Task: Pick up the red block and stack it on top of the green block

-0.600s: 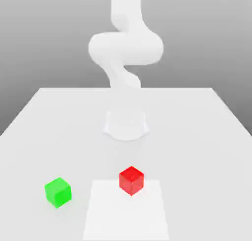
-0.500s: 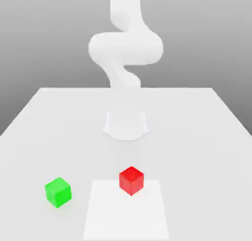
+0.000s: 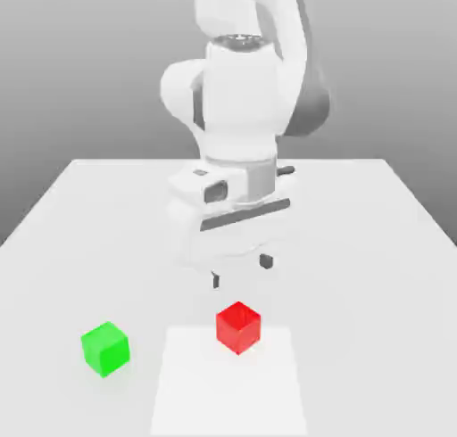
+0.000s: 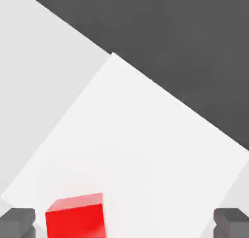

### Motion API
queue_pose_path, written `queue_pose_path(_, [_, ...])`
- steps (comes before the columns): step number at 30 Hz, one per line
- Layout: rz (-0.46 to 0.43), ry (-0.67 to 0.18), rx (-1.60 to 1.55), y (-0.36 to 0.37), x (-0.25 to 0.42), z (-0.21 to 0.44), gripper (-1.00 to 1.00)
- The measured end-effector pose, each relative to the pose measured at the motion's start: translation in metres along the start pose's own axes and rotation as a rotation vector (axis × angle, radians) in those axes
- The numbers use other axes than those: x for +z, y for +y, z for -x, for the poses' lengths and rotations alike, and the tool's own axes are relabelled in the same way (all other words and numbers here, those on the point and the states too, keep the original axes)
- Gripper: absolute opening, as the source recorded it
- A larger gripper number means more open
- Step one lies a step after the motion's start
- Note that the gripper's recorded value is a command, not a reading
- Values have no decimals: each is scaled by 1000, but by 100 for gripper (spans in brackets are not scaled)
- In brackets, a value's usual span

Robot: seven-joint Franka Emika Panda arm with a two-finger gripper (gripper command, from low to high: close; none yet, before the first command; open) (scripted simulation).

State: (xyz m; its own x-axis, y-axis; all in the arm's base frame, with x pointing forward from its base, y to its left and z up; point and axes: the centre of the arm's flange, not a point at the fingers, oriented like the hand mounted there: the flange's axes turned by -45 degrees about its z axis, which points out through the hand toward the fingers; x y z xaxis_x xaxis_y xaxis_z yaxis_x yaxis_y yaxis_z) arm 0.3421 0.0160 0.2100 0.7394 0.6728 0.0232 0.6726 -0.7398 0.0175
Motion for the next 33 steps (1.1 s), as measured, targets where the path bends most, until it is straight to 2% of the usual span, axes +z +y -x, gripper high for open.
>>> queue_pose_path(5, [-17, -22, -28, -7, 54, 8, 0])
queue_pose_path(6, [-17, -23, -28, -8, 62, 9, -100])
queue_pose_path(13, [-18, -24, -28, -8, 64, 10, -100])
queue_pose_path(21, [-20, -23, -25, -5, 5, 9, -100])
queue_pose_path(25, [-22, -19, 52, 63, -13, 37, -100])
queue_pose_path(29, [-19, -22, 174, 145, -31, 106, -100])
queue_pose_path(33, [-18, -24, 189, 165, -6, 124, -100])
